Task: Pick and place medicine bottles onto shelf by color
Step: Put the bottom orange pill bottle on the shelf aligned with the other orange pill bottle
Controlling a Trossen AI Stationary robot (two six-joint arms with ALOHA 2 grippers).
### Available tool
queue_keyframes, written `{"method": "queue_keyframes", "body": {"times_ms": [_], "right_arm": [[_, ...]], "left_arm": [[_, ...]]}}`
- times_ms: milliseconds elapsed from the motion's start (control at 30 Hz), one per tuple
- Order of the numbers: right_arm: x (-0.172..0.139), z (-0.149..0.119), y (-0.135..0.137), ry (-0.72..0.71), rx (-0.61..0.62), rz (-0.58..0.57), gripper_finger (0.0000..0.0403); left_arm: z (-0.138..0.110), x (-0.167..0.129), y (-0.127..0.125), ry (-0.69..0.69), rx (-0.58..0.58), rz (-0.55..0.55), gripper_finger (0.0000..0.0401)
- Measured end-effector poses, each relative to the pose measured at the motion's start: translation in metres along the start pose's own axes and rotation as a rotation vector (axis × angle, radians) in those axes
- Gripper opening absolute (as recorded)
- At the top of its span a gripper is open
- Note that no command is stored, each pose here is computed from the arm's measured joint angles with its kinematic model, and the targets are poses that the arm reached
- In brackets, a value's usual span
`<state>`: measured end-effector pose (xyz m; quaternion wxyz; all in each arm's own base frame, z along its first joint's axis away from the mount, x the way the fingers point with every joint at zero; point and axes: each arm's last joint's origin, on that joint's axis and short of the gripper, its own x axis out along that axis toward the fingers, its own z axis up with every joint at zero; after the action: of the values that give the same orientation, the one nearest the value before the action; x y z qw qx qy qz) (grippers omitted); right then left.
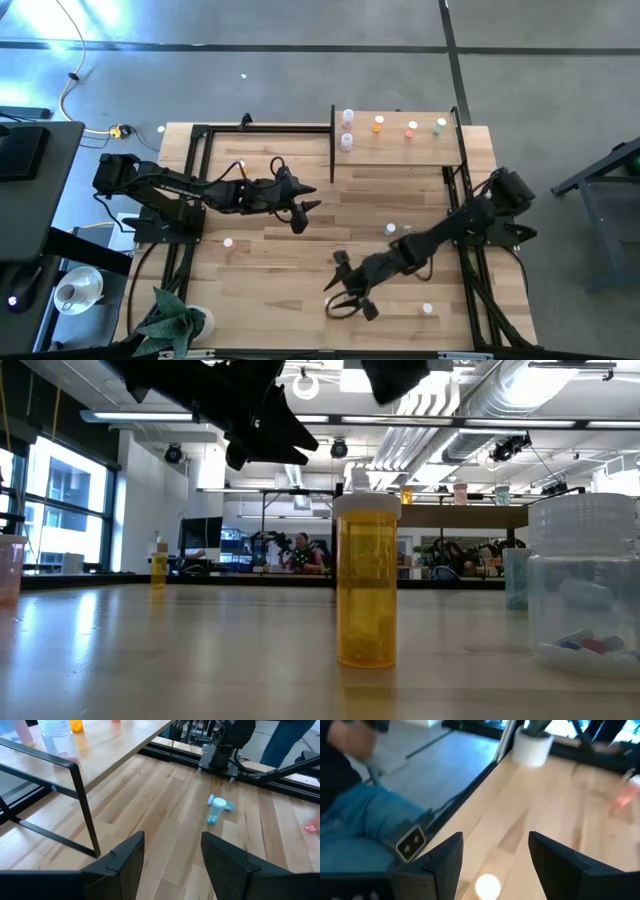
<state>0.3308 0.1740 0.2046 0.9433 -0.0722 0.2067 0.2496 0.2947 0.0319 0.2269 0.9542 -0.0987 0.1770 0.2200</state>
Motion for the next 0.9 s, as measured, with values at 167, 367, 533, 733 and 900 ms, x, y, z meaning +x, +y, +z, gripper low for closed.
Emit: {"method": "queue_keyframes", "body": {"times_ms": [167, 367, 533, 733, 900], "right_arm": [[0.019, -0.012, 0.002, 0.074, -0.026, 0.022, 0.0217], [0.025, -0.018, 0.001, 0.117, -0.036, 0.023, 0.0217], [0.025, -0.019, -0.002, 0.12, -0.025, 0.016, 0.0217], [0.03, -0.025, -0.004, 0.139, -0.002, 0.016, 0.0217], [0.035, -0.033, -0.007, 0.154, 0.01, 0.058, 0.0217]], "left_arm": [[0.0, 0.0, 0.0, 0.001, 0.0, 0.0, 0.0184], [0.0, 0.0, 0.0, 0.002, 0.001, 0.001, 0.0184], [0.0, 0.0, 0.0, 0.001, 0.0, 0.0, 0.0184], [0.0, 0.0, 0.0, 0.001, 0.001, 0.0, 0.0184], [0.0, 0.0, 0.0, 0.001, 0.0, 0.0, 0.0184]]}}
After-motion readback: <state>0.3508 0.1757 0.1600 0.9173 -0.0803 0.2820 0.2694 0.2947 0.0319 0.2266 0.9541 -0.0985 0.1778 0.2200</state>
